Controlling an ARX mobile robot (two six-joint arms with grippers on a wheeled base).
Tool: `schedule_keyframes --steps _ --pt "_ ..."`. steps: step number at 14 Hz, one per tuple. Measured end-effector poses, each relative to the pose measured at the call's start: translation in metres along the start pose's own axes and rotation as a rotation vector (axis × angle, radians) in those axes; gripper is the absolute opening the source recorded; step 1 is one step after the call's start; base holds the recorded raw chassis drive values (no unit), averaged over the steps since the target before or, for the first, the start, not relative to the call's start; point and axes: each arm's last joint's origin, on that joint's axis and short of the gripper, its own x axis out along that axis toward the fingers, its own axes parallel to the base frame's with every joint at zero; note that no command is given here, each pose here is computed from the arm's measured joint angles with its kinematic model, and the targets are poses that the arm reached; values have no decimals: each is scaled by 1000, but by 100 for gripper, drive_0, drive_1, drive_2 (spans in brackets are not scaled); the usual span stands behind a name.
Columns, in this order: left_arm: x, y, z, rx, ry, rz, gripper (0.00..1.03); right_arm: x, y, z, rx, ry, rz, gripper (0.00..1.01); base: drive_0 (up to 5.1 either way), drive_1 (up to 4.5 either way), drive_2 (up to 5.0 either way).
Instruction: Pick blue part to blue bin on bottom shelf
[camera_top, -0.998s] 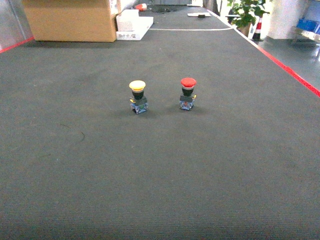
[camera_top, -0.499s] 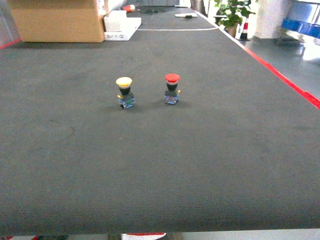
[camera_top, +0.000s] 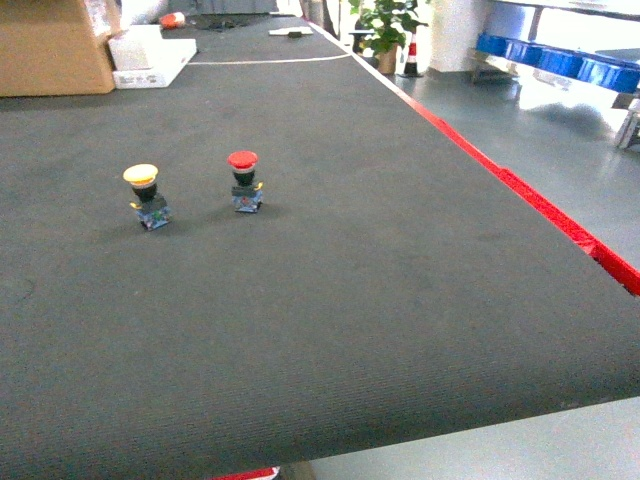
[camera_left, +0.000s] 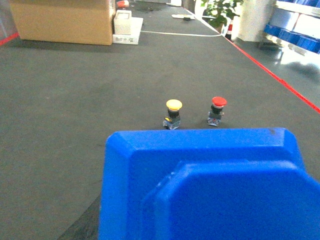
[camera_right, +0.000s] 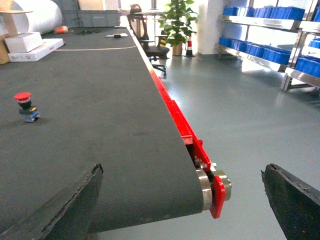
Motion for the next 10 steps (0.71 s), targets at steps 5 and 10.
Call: schedule_keyframes --steps 5,10 --pt "0 0 0 0 0 0 44 0 0 0 0 0 0 98 0 0 0" --pt "0 0 0 -3 0 0 44 0 0 0 0 0 0 98 0 0 0"
